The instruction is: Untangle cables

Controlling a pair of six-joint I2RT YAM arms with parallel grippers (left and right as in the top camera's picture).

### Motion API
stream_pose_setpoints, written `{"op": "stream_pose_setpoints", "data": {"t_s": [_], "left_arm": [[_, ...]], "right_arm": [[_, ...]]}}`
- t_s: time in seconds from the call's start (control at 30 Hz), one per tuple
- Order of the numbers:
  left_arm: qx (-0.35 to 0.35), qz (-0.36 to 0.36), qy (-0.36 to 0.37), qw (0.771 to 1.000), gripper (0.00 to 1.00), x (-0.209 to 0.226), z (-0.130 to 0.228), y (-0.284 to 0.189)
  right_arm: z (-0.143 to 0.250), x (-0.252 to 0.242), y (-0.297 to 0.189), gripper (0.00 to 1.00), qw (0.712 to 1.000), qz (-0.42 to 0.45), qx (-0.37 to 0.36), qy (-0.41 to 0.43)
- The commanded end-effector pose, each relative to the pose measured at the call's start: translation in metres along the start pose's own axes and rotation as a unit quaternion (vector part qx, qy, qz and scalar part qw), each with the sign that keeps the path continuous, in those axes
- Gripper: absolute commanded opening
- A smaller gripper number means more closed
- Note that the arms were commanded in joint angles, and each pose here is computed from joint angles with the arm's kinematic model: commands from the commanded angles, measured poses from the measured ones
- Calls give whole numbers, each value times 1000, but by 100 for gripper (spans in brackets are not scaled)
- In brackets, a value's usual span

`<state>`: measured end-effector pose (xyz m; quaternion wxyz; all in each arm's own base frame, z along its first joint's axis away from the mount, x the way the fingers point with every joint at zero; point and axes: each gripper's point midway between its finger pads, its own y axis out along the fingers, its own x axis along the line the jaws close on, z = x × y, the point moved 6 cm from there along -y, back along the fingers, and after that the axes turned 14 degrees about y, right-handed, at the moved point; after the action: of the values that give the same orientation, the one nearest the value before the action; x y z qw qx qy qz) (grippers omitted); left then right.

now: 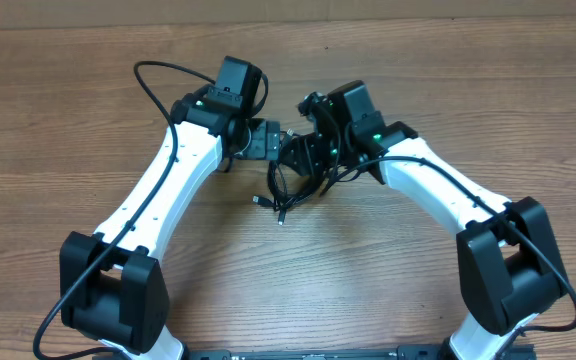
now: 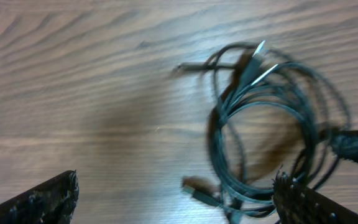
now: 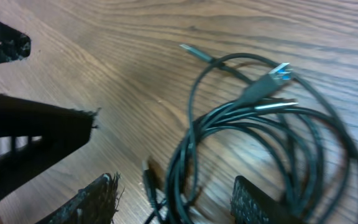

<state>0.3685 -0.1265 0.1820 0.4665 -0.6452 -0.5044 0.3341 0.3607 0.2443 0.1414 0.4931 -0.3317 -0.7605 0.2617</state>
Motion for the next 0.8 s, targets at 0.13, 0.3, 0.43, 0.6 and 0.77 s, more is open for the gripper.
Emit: {"op": "stream_pose_setpoints", "data": {"t_s": [0.13, 0.3, 0.43, 0.6, 0.77], "left_arm": [[3, -20, -41, 999, 100, 33, 5, -22], [-62, -14, -72, 995, 100, 50, 4, -69], [-97, -16, -74, 992, 100, 52, 8, -98], [-88, -16, -74, 993, 99, 51, 13, -100], [-73, -16, -74, 994, 99, 51, 16, -96]], "right_arm": [[7, -6, 15, 53, 998, 61, -10, -14], [18, -16, 34, 52, 997, 68, 18, -7], [27, -15, 50, 43, 998, 53, 38, -9], [36, -11, 64, 42, 997, 45, 50, -29], [42, -17, 77, 38, 997, 47, 59, -32]]}}
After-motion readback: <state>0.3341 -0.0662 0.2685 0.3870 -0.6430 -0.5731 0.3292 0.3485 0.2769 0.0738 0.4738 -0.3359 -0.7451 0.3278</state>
